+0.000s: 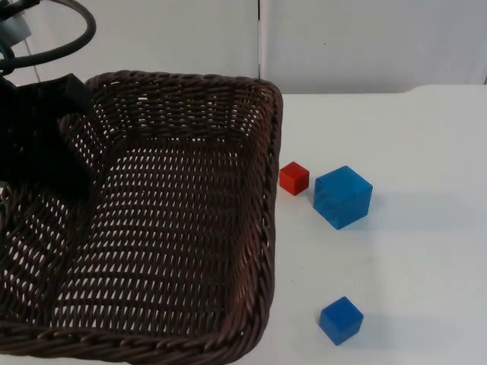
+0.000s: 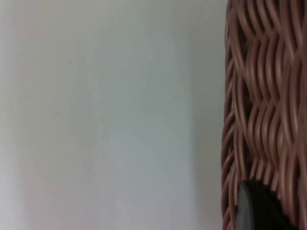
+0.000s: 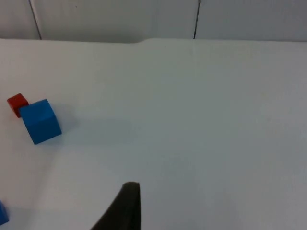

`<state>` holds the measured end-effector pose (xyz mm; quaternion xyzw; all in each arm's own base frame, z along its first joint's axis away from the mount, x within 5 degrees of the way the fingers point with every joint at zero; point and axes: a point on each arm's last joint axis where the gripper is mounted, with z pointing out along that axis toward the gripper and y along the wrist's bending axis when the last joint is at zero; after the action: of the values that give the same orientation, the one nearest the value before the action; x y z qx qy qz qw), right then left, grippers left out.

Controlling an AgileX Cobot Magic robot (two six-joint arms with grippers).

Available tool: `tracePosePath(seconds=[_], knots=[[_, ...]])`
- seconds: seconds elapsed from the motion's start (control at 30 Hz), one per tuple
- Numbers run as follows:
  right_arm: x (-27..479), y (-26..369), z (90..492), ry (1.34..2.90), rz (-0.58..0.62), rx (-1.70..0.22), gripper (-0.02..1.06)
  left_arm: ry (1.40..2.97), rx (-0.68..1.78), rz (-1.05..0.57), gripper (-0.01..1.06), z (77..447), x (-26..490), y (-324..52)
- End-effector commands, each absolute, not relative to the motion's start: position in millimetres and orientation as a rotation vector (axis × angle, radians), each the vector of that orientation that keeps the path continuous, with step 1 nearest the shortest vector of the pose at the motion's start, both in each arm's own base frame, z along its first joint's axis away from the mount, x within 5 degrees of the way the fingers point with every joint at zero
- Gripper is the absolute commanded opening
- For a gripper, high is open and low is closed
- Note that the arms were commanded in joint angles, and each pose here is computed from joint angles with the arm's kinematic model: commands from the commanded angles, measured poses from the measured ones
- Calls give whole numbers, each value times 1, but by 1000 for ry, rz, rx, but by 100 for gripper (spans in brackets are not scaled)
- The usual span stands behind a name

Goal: Pick up the basket with the left hand and place the largest block into the basket with the right hand.

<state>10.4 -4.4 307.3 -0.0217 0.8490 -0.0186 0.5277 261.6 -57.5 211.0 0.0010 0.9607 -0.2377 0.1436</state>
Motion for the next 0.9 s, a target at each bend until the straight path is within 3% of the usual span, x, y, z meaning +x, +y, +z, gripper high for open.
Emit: tracePosePath(seconds=[0.0,0.5,0.87], knots=[[25,-4,318,2033,-70,-66,105,2747,-28,-735,0,216,260,-60],[126,3,352,2163,-33,-80,105,2752,-23,-734,0,216,260,-60],[160,6,341,2240,2,-72,105,2743,-44,-758,0,217,260,-61]])
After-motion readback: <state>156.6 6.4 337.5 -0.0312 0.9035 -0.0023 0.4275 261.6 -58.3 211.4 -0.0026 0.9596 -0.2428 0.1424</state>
